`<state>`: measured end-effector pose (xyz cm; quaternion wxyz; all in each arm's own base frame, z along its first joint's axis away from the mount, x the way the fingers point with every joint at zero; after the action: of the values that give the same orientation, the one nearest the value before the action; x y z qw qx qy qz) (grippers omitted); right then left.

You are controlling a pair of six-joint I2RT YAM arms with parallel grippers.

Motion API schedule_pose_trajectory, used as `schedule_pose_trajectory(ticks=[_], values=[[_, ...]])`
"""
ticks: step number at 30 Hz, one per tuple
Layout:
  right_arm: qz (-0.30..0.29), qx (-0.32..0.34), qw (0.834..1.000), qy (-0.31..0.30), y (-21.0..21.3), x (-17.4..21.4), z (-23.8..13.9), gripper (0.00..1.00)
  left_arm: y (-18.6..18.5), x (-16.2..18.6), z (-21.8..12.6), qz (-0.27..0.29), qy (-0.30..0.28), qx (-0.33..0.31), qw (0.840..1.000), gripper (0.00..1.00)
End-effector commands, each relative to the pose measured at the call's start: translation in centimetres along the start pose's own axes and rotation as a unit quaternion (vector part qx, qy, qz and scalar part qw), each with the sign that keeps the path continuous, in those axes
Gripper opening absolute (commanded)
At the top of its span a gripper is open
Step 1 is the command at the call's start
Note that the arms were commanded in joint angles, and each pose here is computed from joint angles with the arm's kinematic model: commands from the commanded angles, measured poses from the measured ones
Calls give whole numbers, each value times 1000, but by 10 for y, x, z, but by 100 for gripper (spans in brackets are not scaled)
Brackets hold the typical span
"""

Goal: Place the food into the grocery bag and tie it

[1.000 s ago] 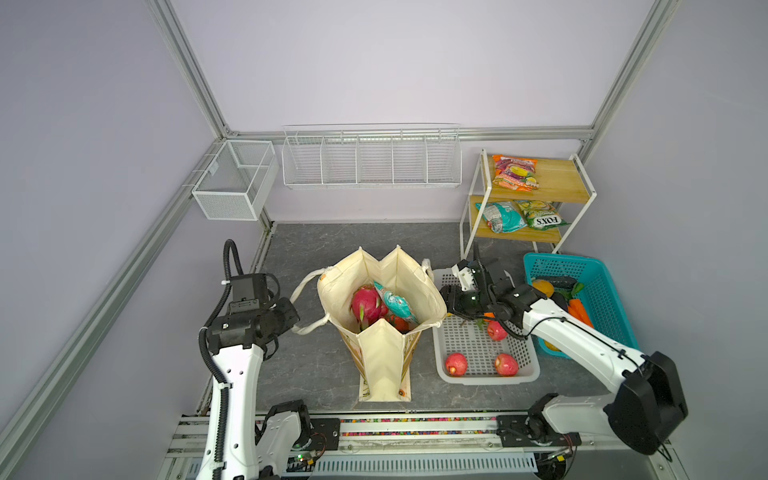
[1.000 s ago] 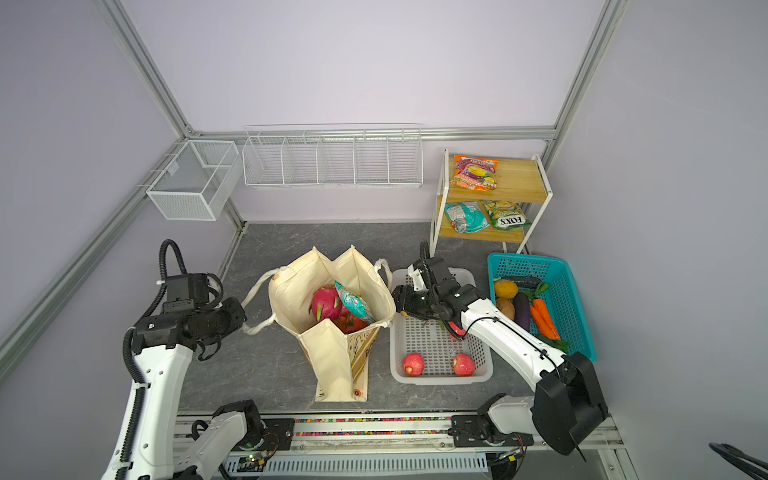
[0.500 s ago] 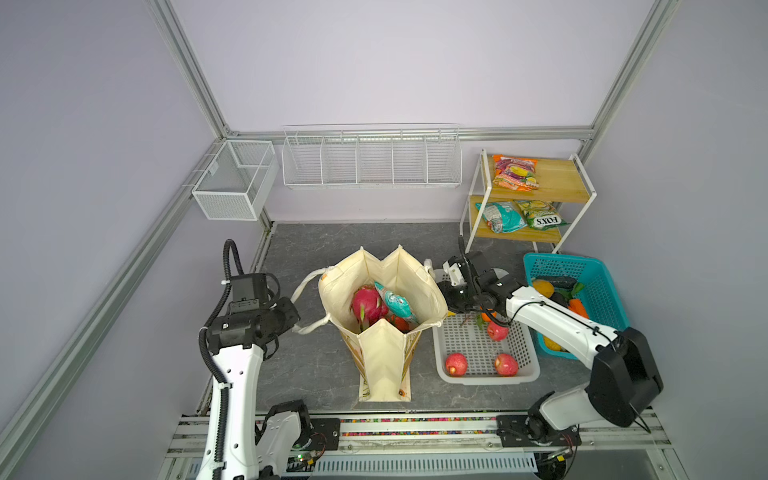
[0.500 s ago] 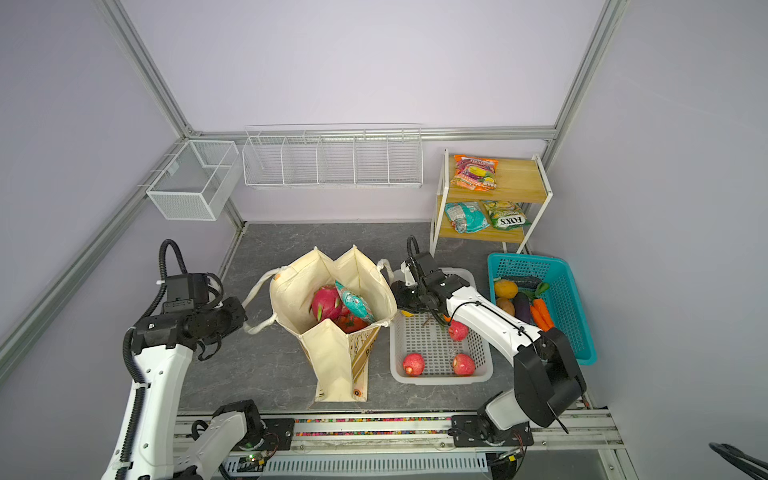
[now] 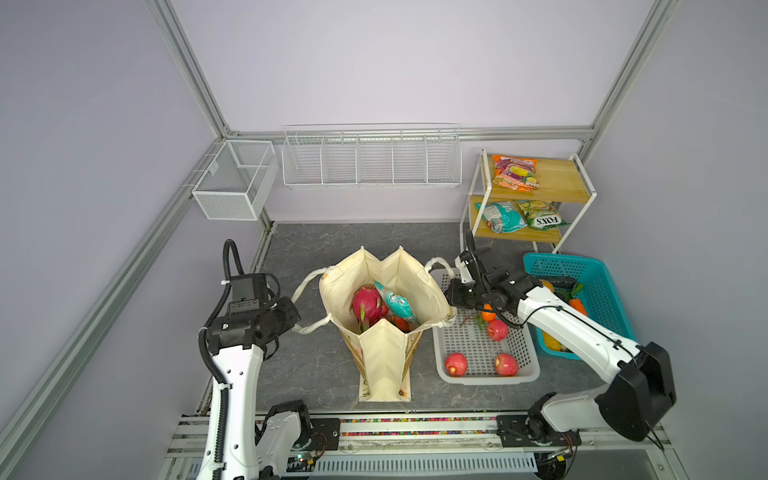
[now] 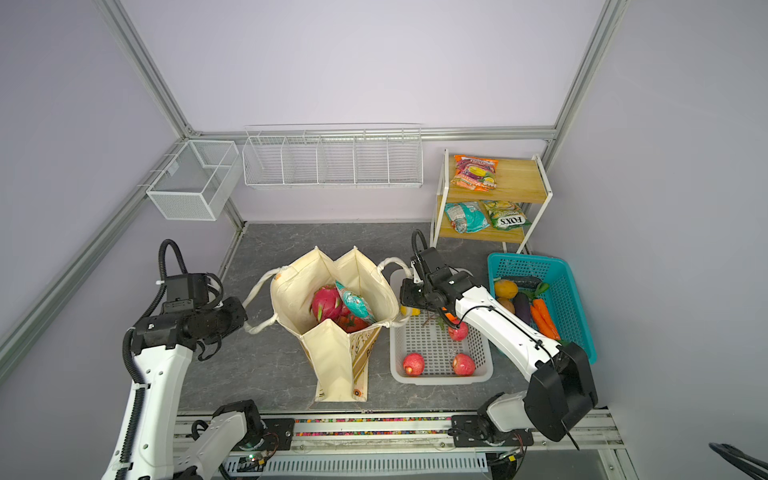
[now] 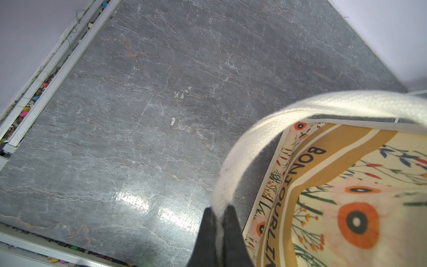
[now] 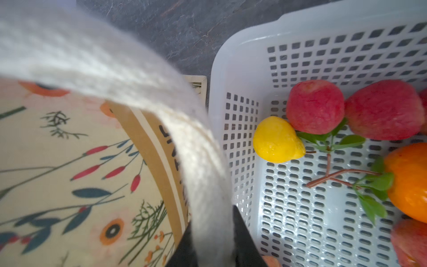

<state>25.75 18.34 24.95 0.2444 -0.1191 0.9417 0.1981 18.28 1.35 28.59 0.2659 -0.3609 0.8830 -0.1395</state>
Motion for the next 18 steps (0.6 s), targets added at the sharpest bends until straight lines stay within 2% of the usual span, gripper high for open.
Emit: schedule_pose_trajectory(ticks=[1,9,18], values=[[-19,38,999,1,-6,3,-16,22,-3,-3,-13,5,-16,11,1000,0],[-35,29,999,2,-5,3,-20,22,-4,-2,-17,6,-16,18,1000,0],[-41,22,999,3,-6,-5,-7,23,-5,-2,-19,8,-14,22,1000,0]])
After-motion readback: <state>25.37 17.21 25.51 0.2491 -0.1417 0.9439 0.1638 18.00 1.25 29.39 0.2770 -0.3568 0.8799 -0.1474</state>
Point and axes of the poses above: each gripper's point midway between its finger pads, its own z axis out along the fingers, its own y axis along the line the jaws close on, x = y × z, the point moved 9 cm from there along -z, back along the fingers, and after that the axes turned 15 degrees about -z, right-handed, at the moved point
